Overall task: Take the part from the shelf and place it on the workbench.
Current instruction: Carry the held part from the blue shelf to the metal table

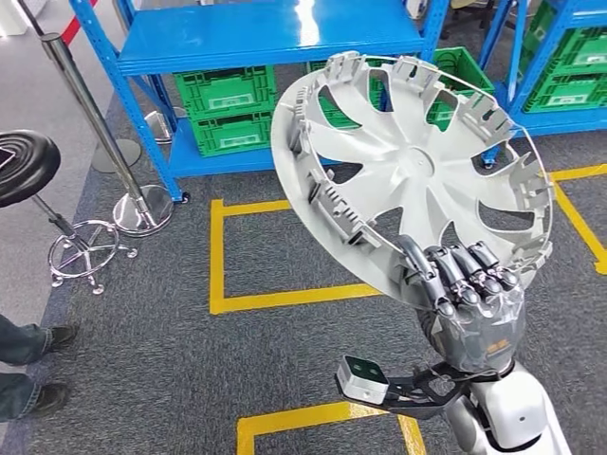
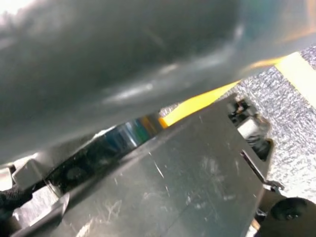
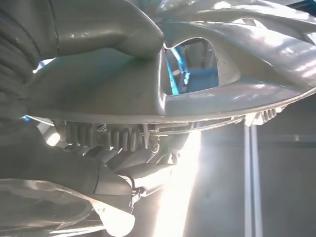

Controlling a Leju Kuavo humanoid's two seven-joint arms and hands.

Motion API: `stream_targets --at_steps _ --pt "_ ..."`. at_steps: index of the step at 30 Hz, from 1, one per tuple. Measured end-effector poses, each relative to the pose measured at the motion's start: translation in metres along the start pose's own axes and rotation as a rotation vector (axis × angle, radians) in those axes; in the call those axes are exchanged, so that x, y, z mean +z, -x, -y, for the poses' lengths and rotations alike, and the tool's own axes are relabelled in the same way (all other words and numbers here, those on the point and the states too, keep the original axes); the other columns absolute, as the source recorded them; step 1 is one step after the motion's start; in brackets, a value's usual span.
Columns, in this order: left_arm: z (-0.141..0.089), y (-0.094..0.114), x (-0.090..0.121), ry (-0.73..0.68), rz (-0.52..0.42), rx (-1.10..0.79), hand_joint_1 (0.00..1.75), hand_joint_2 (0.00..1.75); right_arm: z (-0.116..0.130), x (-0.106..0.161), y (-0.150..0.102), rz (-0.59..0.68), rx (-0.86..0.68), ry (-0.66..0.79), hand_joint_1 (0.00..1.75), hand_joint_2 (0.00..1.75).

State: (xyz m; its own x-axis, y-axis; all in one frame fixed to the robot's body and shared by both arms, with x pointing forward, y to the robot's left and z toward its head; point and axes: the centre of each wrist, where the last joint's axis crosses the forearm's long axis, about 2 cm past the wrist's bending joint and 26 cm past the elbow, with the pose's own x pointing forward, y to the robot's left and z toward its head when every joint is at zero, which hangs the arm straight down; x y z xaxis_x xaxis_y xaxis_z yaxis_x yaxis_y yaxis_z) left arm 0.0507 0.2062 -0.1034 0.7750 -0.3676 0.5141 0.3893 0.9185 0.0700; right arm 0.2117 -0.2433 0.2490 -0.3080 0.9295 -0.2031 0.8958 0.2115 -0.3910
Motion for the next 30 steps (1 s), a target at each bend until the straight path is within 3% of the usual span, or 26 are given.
stream_targets --at_steps 13,30 --pt "0.0 0.001 0.0 -0.003 -0.003 -0.016 0.0 0.0 0.005 0.002 0.001 0.052 0.008 0.002 1.75 1.75" --pt "0.002 -0.001 0.0 0.011 -0.008 -0.043 0.0 0.0 0.018 0.006 0.025 0.133 0.112 -0.004 1.75 1.75"
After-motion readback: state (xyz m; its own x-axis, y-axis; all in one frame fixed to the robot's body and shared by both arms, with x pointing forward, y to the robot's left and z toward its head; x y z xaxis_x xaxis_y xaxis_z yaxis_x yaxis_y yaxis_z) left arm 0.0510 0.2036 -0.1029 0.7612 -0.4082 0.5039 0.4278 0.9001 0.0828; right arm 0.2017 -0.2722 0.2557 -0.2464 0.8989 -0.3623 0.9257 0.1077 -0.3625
